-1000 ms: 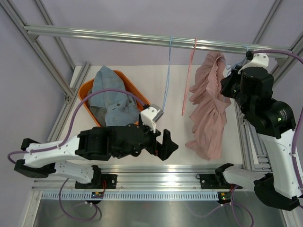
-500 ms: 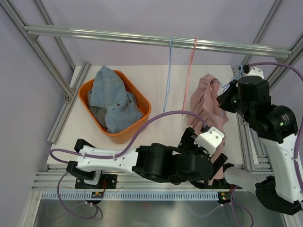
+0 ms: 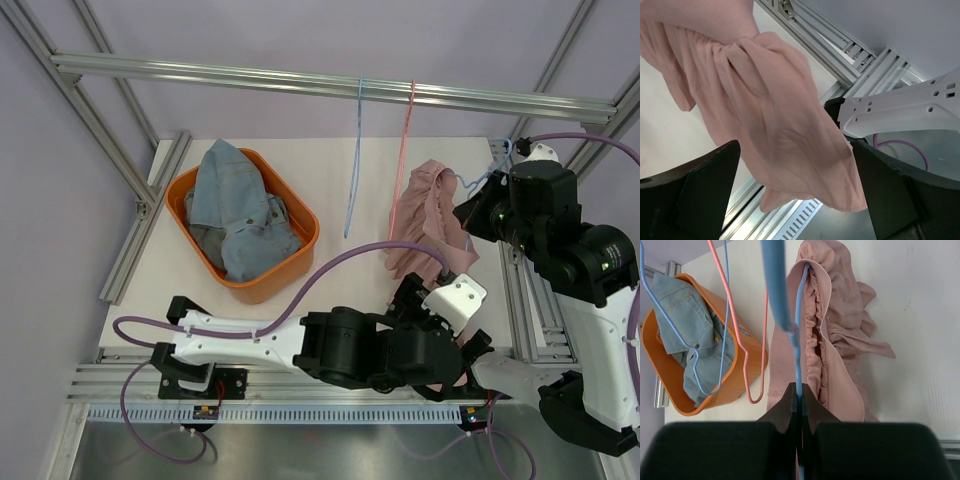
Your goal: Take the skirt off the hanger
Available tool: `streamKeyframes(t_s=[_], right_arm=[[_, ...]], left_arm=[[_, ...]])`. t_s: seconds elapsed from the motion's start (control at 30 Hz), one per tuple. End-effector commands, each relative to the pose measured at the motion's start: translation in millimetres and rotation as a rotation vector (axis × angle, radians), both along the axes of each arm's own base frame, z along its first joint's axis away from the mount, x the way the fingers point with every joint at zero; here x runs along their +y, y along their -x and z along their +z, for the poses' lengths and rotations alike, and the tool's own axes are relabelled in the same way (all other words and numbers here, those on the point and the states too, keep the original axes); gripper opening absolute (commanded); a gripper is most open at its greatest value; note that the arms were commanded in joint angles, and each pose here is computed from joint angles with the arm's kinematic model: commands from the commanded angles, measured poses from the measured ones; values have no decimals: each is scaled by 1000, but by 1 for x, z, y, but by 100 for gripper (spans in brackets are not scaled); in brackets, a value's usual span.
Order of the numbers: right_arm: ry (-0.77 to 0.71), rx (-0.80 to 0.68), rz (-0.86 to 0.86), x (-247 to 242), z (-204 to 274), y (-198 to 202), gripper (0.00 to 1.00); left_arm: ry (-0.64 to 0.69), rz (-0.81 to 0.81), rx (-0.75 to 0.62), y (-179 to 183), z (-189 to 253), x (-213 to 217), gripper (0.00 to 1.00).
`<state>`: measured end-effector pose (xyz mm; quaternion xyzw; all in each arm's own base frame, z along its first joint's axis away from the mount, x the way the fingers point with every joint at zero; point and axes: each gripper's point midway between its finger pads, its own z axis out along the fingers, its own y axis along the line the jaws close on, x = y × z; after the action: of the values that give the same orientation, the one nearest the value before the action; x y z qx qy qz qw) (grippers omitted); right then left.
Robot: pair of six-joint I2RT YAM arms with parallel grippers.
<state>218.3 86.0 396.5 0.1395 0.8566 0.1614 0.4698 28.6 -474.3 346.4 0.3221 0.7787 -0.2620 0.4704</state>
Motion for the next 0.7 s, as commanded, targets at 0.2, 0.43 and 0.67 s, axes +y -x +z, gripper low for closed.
streamKeyframes(t_s=[0.2,0.43,0.67], right_arm=[[-74,-73,3,4,22,0,0],[-67,-88,-23,1,26,-5,0],[-62,-120,-80,-3,45,-20,0]], left_arm=[[56,-2,52,-16,-2,-26,99],[1,21,68,-18,-27,-19,12],[-10,34,105,1,-55,5,0]])
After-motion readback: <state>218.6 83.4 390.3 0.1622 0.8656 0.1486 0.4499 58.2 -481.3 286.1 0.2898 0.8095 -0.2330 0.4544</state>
